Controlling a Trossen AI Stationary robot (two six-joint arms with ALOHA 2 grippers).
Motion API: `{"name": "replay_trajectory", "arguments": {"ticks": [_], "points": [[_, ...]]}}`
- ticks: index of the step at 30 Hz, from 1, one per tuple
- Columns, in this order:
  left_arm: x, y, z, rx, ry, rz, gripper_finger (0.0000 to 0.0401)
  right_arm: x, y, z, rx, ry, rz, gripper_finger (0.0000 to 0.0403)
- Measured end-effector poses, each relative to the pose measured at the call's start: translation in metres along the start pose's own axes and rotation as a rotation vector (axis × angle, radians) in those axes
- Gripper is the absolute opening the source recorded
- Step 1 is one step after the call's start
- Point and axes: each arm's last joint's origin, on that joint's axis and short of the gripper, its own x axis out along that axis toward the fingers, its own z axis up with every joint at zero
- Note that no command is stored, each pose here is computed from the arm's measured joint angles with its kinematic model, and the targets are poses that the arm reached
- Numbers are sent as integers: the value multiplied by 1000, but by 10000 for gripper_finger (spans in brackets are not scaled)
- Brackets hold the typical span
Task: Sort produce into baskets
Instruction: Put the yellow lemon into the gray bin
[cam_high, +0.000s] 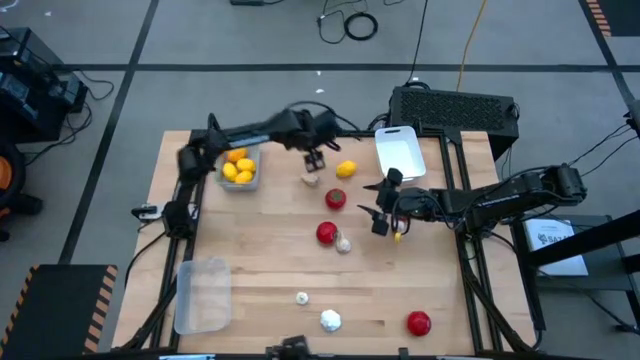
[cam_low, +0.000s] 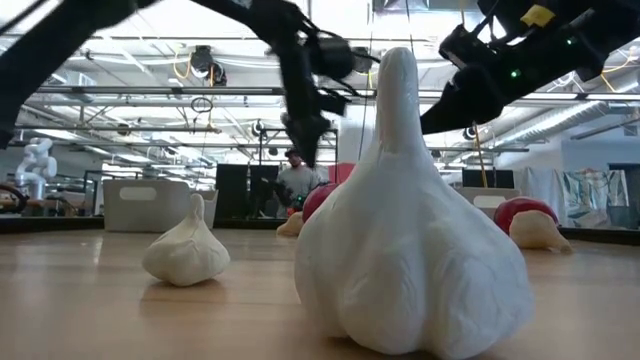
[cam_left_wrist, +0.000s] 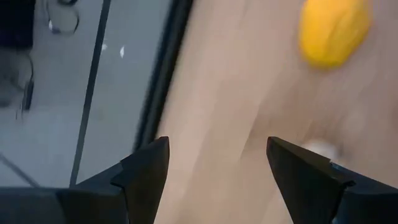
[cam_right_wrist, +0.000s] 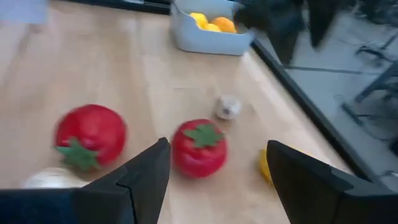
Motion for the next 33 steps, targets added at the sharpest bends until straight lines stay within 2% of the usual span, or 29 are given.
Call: {"name": "replay_trajectory", "arguments": {"ticks": [4,7,9,12,16,19,24,28,33], "points": [[-33,37,-37,-116,-35,29,276,0,-1,1,-8,-11,-18,255],[-52,52,-73,-237,-128,56,276,1,-2,1,19,-7,-24,255],[-67,51,-95,-280,-233,47,276,3,-9,0,-3,-1,-51,255],[-83,37,-123,-312,-399,14,276,9,-27,8,-98,39,-99,255],[-91,14,-152,-322,-566,-20,276,20,-60,34,-215,125,-51,255],[-90,2,-167,-335,-640,-36,276,38,-86,47,-258,241,32,255],[-90,-6,-179,-351,-636,-58,276,81,-117,51,-295,413,183,255],[-89,-9,-183,-335,-590,-71,276,119,-129,46,-354,546,268,255],[-87,-13,-188,-315,-535,-81,276,158,-134,40,-362,717,367,255]]}}
